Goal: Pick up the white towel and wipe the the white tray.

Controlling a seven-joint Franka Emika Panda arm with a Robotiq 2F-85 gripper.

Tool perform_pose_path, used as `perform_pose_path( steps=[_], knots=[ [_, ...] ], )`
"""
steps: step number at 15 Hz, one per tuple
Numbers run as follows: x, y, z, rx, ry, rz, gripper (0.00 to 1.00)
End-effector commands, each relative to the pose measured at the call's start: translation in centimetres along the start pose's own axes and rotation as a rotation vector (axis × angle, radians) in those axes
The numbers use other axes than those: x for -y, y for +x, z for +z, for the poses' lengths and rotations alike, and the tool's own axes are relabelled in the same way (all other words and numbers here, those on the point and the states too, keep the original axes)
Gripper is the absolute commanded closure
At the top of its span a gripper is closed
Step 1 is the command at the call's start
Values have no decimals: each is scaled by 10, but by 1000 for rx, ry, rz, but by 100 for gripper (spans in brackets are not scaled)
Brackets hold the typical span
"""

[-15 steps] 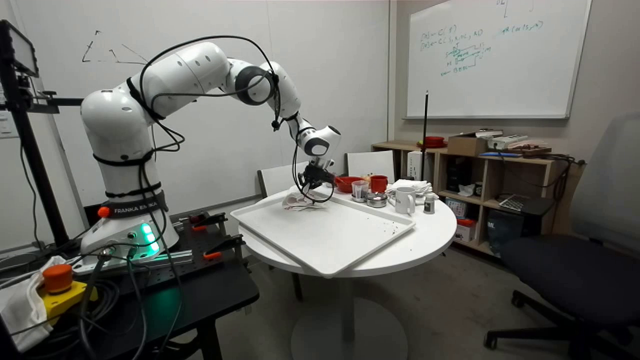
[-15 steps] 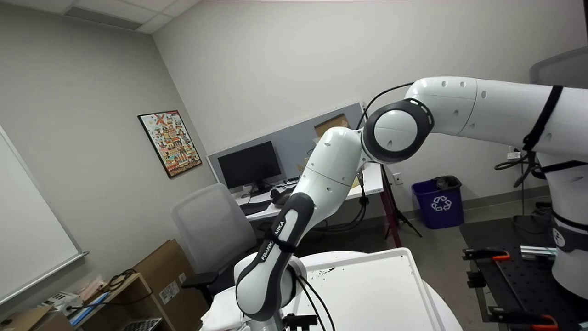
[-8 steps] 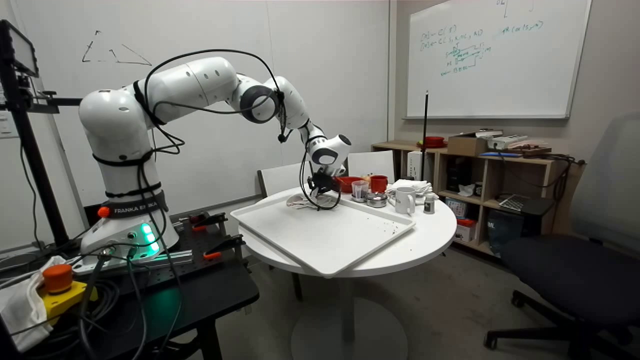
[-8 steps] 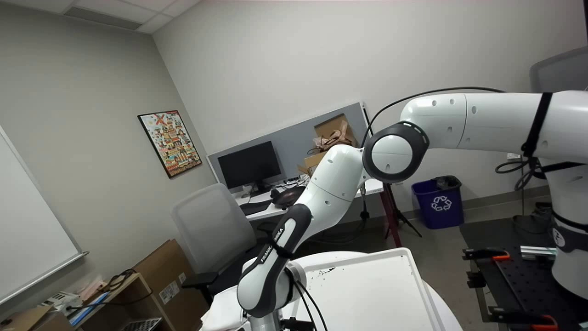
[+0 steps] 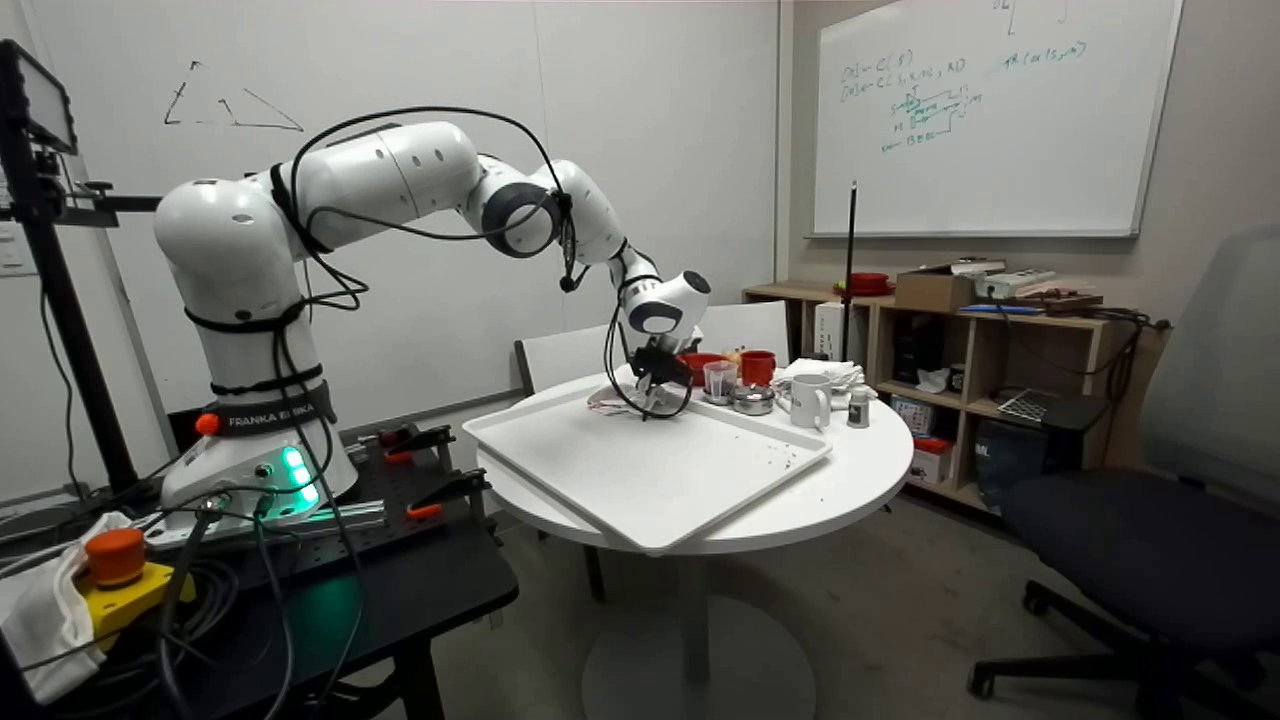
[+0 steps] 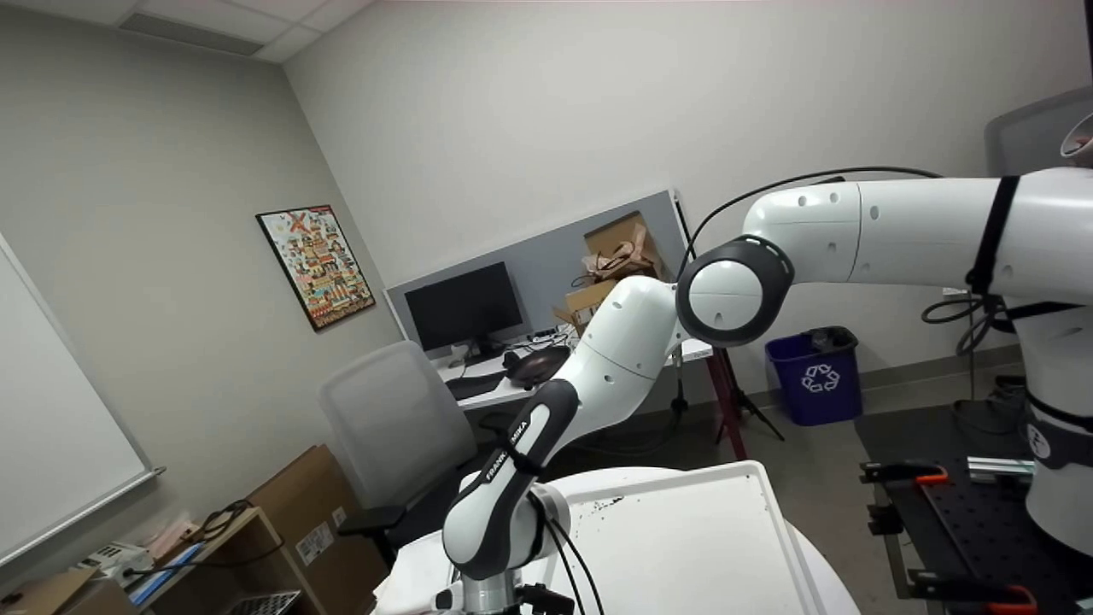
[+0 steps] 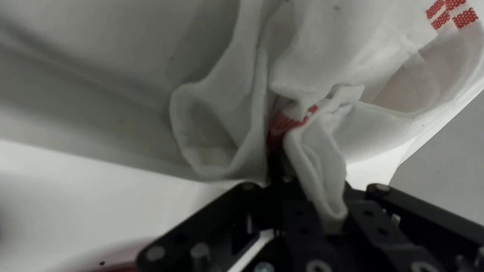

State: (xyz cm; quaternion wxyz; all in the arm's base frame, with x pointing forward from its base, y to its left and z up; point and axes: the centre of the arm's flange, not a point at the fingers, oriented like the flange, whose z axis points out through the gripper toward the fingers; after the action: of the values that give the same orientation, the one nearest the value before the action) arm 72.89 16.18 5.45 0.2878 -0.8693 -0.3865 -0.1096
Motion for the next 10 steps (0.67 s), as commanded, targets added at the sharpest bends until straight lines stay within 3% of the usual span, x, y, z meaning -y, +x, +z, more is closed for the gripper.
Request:
perform_pose_path(
  steps=[1,8,10],
  knots=[
    [13,-1,-12,-6,-34,-1,98],
    [49,-2,-9,104,-87,-18,98],
    [57,0,-9,152,-153,1,98]
  ],
)
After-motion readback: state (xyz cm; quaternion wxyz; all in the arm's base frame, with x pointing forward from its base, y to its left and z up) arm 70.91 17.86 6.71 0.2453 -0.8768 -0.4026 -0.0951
